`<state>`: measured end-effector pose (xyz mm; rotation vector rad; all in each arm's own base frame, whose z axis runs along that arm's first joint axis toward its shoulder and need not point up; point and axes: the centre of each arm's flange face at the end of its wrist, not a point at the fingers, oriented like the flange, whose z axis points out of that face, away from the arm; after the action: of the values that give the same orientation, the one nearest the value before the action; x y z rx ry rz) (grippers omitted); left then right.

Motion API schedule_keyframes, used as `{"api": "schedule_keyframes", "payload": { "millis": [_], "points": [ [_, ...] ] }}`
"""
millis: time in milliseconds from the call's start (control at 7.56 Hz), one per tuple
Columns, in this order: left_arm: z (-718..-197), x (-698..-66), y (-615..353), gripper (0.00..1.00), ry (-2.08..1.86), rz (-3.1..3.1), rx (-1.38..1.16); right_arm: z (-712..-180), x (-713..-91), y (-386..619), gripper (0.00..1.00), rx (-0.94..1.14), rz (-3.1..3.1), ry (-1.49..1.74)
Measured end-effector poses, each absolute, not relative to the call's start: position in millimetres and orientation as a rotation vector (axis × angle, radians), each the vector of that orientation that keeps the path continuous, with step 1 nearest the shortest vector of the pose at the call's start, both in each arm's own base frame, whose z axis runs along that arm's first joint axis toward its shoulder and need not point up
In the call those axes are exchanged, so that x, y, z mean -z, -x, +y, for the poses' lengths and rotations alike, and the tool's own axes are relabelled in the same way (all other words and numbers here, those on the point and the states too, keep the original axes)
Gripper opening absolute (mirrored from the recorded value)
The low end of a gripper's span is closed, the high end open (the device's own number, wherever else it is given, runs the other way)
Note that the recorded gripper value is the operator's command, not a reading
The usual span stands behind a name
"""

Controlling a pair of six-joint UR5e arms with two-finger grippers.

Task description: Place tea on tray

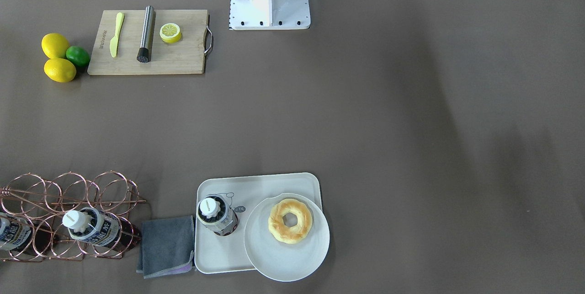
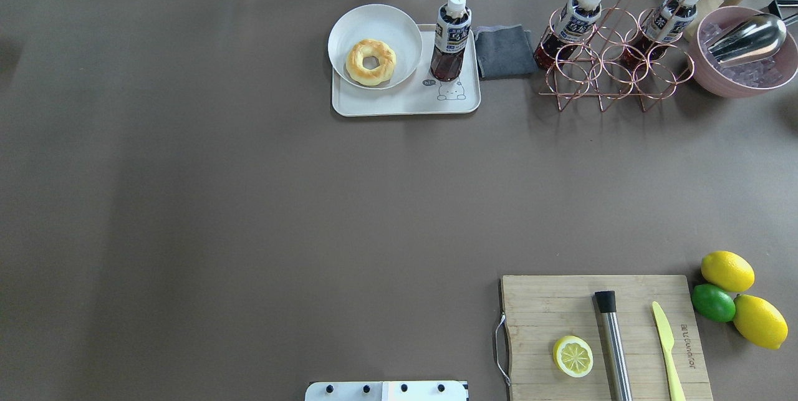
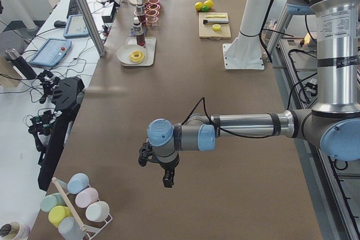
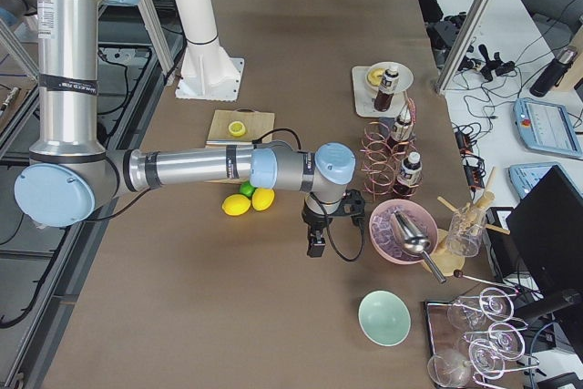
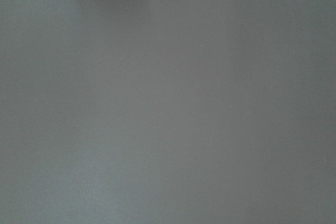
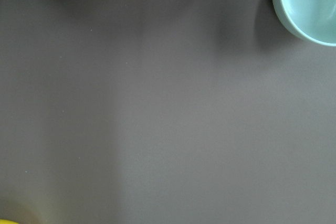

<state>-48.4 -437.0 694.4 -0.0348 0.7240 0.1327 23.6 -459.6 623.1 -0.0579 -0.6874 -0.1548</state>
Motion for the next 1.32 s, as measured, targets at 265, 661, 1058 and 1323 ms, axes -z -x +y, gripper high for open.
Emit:
{"api": "schedule_keyframes", "payload": {
  "millis": [265, 661, 1058, 1323],
  "points": [
    [-436.6, -695.4, 48.3, 0.97, 0.037, 0.725, -0.132, -459.9, -622.4, -23.9, 1.0, 0.156, -0.684, 0.056],
    [-436.1, -695.9, 48.3, 0.97, 0.04, 0.726, -0.13, -460.3, -619.5, -23.7, 1.0, 0.158, -0.685, 0.05],
    [-436.5, -695.7, 48.3, 0.97, 0.04, 0.726, -0.13, -461.8, -617.6, -23.6, 1.0, 0.159, -0.685, 0.046],
    [-436.6, -695.5, 48.2, 0.97, 0.04, 0.727, -0.131, -462.4, -617.1, -23.6, 1.0, 0.16, -0.684, 0.044]
  ]
}}
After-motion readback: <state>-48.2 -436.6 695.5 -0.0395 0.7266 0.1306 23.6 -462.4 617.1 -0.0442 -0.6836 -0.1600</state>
